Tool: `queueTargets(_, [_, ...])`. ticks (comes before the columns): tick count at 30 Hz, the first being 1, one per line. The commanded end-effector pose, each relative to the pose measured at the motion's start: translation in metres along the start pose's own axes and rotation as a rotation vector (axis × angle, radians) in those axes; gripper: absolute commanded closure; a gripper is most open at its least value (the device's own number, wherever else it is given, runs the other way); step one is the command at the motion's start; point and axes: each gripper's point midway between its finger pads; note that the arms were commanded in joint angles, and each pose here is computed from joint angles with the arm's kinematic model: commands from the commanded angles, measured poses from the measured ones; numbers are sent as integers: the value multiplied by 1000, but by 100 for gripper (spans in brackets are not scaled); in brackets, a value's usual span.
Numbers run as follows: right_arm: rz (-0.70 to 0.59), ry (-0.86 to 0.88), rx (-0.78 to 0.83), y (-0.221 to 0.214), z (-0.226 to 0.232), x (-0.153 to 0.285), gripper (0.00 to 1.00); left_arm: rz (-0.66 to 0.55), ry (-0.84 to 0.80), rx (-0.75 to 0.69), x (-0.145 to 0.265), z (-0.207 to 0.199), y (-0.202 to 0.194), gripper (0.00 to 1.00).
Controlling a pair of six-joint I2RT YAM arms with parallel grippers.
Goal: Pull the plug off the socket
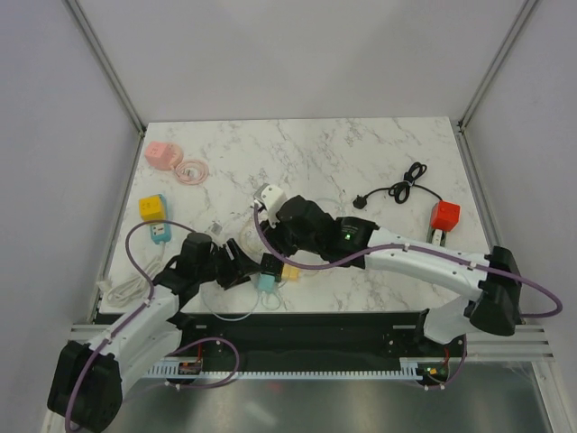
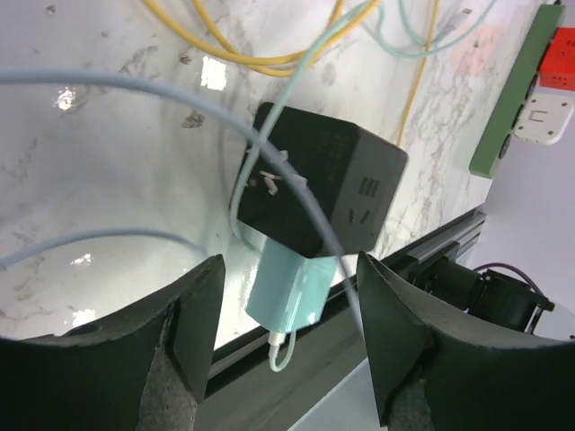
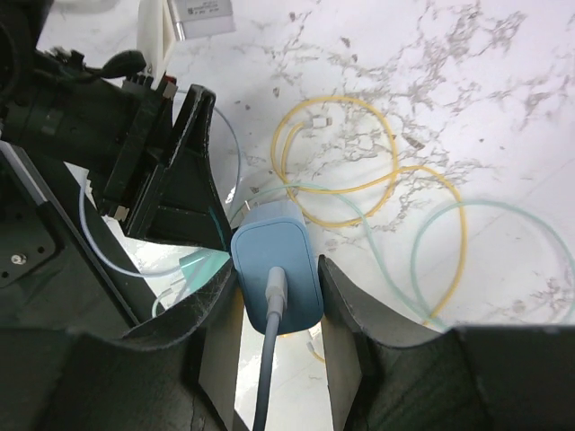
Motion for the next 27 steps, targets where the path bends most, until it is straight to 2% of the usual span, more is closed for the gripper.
queueTargets(1, [-159, -36, -72, 55, -10, 50, 100, -69, -38, -65, 17, -24, 17, 32])
queueTargets(4, [-233, -46, -109, 76, -16, 79, 100, -142, -35, -98, 38, -40, 33, 24])
queueTargets(5, [-252, -63, -120, 81, -21, 86, 100, -205, -76, -132, 54, -59, 43, 22])
queueTargets(7, [-308, -80, -151, 97, -30, 107, 100, -284, -63, -144, 73, -67, 56, 18])
queueTargets(13, [-463, -235, -256, 152, -99, 158, 100, -483, -207, -250, 157, -123, 68, 13])
queueTargets(14, [-483, -290, -304, 156, -121, 164, 100, -508, -235, -267, 171, -133, 68, 12])
queueTargets(16, [-564, -301, -367, 181, -141, 181, 100, -519, -243, -291, 183, -135, 65, 12])
queueTargets(17, [-607, -329, -407, 190, -164, 193, 100, -526, -261, -301, 192, -141, 63, 12])
queueTargets(18, [-638, -213, -444, 204, -157, 195, 100, -509, -253, -304, 191, -140, 61, 13])
queueTargets(19, [-736, -177, -461, 232, -162, 220, 100, -509, -253, -308, 193, -141, 60, 13])
queueTargets(20, [-764, -185, -492, 241, -180, 223, 100, -506, -257, -310, 196, -144, 60, 13])
queueTargets(21, [-863, -176, -506, 268, -184, 256, 100, -497, -258, -310, 197, -144, 57, 14])
queueTargets(22, [-889, -156, -495, 279, -184, 265, 100, -494, -262, -310, 197, -144, 57, 14])
queueTargets(23, [-902, -208, -503, 284, -205, 264, 100, -495, -267, -313, 198, -145, 56, 14])
queueTargets(24, [-968, -226, -500, 298, -211, 287, 100, -493, -270, -318, 198, -145, 55, 14])
queueTargets(25, [-999, -306, -522, 297, -237, 298, 100, -495, -270, -326, 200, -144, 54, 14])
queueTargets(27, [-1008, -352, -556, 299, -270, 293, 100, -492, -268, -328, 200, -143, 53, 14])
Point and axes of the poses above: each gripper's point midway between its finger pads, its own x axis back along the fingers, its own z axis along the line the jaws close on, y = z × x
